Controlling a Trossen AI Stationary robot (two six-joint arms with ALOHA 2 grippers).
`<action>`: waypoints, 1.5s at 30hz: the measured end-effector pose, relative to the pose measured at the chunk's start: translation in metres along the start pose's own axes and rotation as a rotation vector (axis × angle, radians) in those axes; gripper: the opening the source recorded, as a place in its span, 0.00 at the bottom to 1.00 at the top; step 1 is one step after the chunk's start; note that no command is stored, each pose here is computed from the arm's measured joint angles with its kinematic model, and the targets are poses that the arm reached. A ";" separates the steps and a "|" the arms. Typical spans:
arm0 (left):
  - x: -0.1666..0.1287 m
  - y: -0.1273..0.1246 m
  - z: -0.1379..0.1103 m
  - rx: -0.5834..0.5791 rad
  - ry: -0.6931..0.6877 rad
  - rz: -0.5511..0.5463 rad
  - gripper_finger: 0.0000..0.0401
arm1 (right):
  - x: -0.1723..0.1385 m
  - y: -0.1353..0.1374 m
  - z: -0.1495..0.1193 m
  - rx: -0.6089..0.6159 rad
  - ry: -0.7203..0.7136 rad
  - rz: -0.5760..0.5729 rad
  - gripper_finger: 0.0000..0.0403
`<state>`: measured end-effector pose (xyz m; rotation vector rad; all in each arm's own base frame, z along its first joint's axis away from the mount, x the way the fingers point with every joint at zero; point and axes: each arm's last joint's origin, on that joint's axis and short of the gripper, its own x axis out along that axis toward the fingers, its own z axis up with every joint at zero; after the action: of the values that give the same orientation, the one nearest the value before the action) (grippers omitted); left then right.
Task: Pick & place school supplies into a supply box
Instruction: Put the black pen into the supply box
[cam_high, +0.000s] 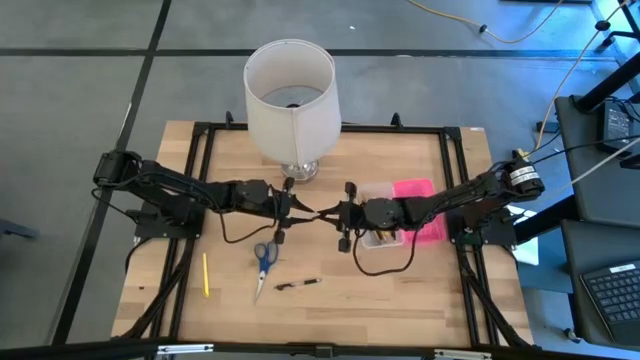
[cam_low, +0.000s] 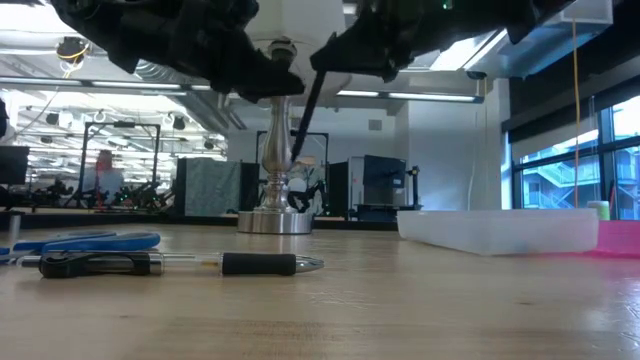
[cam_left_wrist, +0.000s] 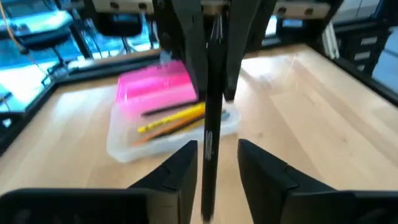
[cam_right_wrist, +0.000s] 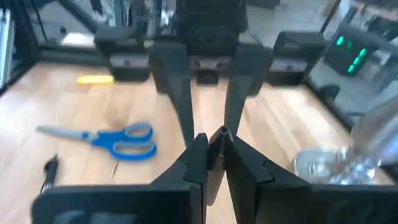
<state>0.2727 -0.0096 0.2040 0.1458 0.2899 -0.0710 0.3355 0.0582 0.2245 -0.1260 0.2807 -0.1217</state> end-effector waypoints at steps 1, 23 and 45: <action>0.000 0.000 -0.002 -0.001 0.019 -0.001 0.28 | -0.001 0.000 -0.001 0.007 0.022 0.001 0.11; -0.004 -0.003 -0.027 -0.113 0.279 -0.032 0.29 | -0.100 -0.052 -0.011 0.720 0.588 -0.294 0.11; -0.006 -0.007 -0.033 -0.290 0.359 -0.016 0.27 | -0.063 -0.074 -0.068 0.809 0.873 -0.338 0.15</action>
<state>0.2571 -0.0108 0.1731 -0.1347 0.6553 -0.0171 0.2485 -0.0130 0.1875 0.7087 1.0544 -0.6189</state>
